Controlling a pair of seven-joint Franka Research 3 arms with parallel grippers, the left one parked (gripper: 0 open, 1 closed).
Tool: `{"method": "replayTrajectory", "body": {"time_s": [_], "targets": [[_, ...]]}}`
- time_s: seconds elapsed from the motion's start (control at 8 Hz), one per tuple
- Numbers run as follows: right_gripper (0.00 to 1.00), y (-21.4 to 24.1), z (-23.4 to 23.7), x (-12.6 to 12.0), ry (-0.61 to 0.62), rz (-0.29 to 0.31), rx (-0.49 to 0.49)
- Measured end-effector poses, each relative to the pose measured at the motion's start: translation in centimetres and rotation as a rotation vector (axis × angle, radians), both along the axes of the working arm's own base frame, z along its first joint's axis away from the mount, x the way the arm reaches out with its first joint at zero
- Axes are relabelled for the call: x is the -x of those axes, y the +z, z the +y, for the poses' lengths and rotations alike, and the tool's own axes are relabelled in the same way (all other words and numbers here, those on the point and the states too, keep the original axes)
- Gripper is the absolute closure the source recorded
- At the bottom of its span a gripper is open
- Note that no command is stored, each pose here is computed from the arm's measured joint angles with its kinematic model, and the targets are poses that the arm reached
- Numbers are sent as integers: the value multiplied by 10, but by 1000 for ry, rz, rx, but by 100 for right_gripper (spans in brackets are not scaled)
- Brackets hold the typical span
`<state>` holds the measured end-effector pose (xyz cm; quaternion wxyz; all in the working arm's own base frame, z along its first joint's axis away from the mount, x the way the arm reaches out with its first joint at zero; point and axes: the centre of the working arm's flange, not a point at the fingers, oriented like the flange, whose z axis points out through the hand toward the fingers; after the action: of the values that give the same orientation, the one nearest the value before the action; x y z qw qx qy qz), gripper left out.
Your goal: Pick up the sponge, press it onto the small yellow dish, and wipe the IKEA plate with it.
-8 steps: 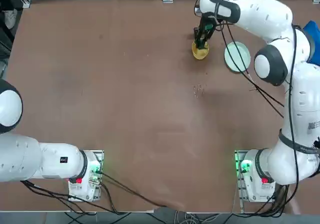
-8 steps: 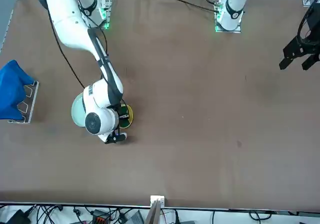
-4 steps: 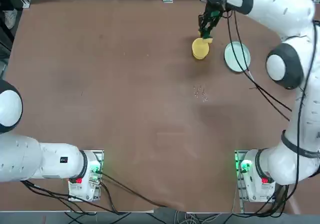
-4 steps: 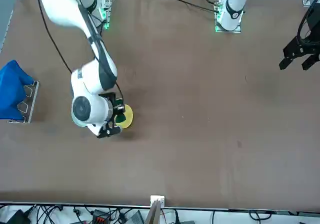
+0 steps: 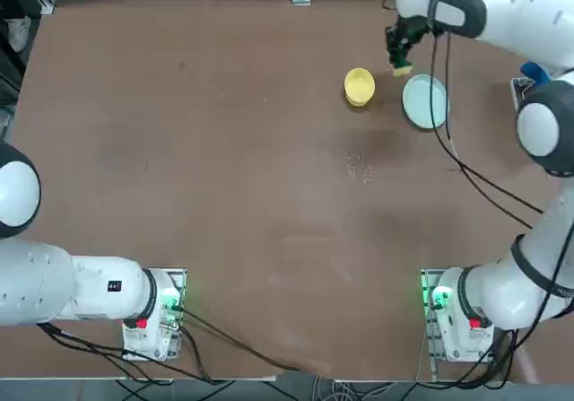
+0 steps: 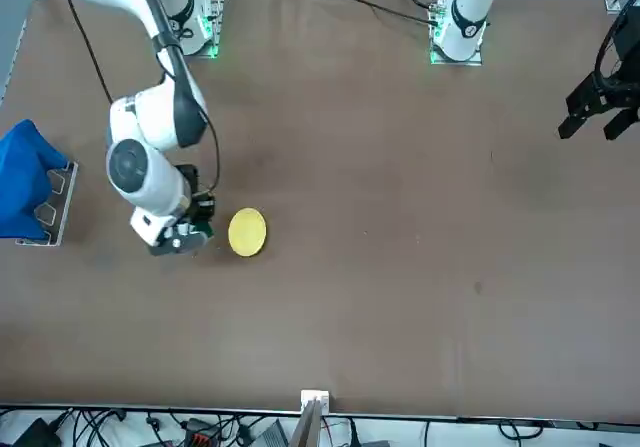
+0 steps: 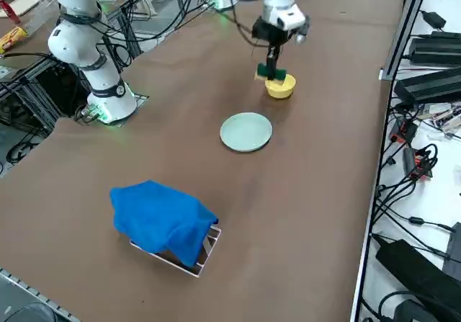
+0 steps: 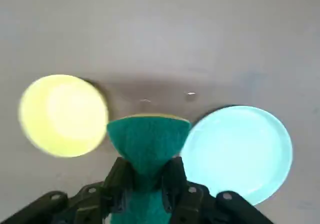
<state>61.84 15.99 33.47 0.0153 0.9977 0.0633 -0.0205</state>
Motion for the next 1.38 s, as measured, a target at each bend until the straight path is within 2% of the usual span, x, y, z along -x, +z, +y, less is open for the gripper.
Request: {"method": "replayTrajectory", "body": {"time_s": [0.25,0.62,1.0,1.38], "targets": [[66,-37,-52,21,-28,-53,-13],[66,-85,-114,52,-50,-62,-16],[65,-105,-116,69,-48,-33,-16],[65,-114,-116,73,-48,-18,-15]]}}
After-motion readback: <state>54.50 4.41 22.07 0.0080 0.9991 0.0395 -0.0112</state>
